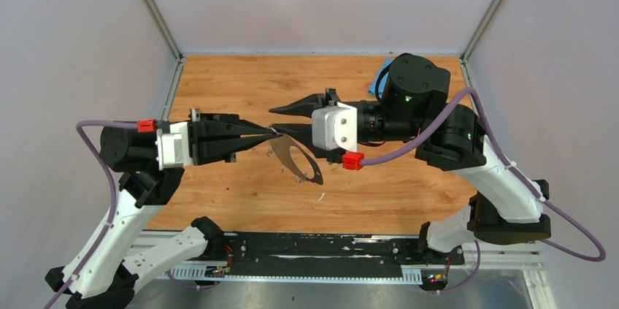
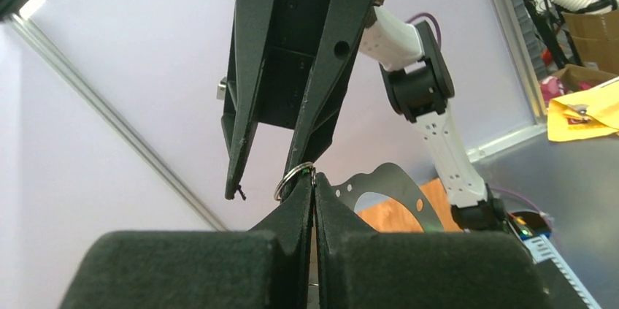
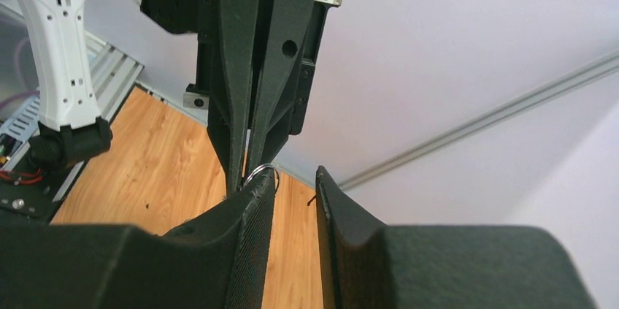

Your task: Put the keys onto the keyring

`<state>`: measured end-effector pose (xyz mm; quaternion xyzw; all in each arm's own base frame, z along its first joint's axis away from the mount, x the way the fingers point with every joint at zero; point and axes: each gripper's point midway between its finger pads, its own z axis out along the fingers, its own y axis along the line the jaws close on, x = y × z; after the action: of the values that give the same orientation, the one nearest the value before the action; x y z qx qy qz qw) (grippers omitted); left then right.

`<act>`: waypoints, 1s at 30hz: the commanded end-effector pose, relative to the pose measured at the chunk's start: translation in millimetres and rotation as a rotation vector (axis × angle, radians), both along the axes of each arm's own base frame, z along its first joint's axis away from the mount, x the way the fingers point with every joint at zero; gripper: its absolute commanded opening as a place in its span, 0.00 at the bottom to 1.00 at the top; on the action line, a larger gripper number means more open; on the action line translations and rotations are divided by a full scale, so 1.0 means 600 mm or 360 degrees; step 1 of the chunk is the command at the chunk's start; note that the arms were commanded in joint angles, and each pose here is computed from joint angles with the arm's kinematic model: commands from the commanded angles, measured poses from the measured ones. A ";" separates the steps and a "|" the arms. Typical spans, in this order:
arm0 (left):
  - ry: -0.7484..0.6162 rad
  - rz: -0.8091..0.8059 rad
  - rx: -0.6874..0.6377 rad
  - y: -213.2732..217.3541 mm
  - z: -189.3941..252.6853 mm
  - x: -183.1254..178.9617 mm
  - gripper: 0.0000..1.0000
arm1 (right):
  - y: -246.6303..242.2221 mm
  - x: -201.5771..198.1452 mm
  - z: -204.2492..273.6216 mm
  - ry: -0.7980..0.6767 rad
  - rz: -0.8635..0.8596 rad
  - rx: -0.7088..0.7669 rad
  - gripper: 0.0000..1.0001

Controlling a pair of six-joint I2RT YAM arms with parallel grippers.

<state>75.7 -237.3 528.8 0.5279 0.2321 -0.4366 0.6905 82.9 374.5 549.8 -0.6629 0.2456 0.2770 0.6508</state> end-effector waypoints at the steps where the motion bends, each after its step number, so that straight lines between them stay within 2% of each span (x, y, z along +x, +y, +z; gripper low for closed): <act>1: -0.0254 0.0103 -0.0311 0.022 0.076 -0.009 0.00 | 0.046 -0.023 -0.055 0.0176 0.0204 -0.0154 0.31; 11: -0.0252 0.0140 -0.0402 0.044 0.078 -0.027 0.00 | 0.057 -0.013 -0.048 0.0246 0.0151 -0.0142 0.32; 14: -0.0196 0.0197 -0.0449 0.051 0.082 -0.018 0.00 | 0.068 0.006 -0.054 0.0249 0.0019 -0.0157 0.31; 19: -0.0118 0.0311 -0.0479 0.052 0.077 0.012 0.00 | 0.104 0.022 -0.081 0.0091 -0.0270 -0.0226 0.25; 24: -0.0143 0.0276 -0.0422 0.046 0.056 0.006 0.00 | 0.108 0.035 -0.072 0.0056 -0.0402 -0.0227 0.23; 28: -0.0147 0.0259 -0.0371 0.040 0.031 0.005 0.00 | 0.103 0.031 -0.070 0.0066 -0.0386 -0.0228 0.26; 30: -0.0144 0.0243 -0.0347 0.037 0.020 0.005 0.00 | 0.102 0.008 -0.075 0.0074 -0.0265 -0.0253 0.29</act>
<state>80.8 -207.1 552.7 0.4265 0.2045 -0.3793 0.7952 96.8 405.1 572.7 -0.6104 0.3181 0.2224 0.6905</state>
